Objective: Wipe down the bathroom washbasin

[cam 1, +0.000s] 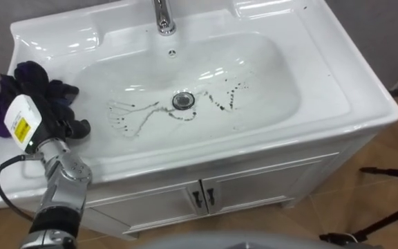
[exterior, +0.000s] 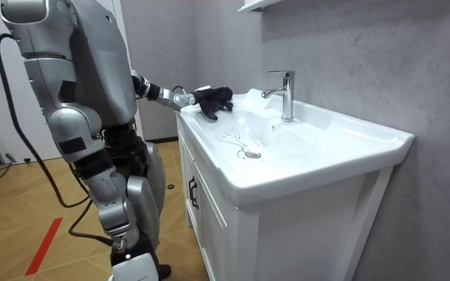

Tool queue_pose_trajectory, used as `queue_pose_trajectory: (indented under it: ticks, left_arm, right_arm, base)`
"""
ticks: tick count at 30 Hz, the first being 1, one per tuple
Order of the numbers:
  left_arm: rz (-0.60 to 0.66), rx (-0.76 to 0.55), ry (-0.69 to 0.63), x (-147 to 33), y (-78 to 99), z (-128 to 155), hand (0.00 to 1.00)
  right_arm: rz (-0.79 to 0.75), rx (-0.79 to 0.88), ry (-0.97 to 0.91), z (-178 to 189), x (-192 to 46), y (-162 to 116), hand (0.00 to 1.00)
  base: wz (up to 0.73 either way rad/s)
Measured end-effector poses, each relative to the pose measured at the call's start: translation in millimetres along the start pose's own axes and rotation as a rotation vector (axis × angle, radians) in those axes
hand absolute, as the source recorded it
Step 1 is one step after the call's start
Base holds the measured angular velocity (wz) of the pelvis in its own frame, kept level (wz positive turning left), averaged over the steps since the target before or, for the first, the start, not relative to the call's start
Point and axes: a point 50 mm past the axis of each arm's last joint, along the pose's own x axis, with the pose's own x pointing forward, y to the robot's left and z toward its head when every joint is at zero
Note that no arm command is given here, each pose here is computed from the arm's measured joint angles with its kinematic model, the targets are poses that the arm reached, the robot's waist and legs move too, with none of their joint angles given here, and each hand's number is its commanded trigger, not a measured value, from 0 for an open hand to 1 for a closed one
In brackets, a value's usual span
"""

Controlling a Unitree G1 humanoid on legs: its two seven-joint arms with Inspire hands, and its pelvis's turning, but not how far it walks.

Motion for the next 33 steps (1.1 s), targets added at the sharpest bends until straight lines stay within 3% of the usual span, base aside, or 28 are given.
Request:
queue_pose_trajectory:
  ticks: [7,9,10,33]
  left_arm:
    - [-0.060,0.052,0.016,-1.0,-3.1,-9.7,0.00]
    - [-0.068,0.057,0.017,-0.4,-2.5,-11.0,0.57]
    - [-0.072,0.059,0.017,0.0,-2.3,-11.3,1.00]
    - [0.001,0.027,0.105,11.4,18.6,-27.5,1.00]
  right_arm:
    - [-0.006,0.024,0.024,-2.5,-0.2,-2.0,0.00]
    - [-0.009,0.024,0.031,-3.3,-0.3,-3.5,0.00]
    - [-0.012,0.032,0.039,-4.0,-0.4,-4.7,0.00]
    - [-0.003,0.119,0.062,-7.2,-0.9,-8.0,0.00]
  base:
    - [-0.03]
    - [-0.02]
    - [0.00]
    - [-0.01]
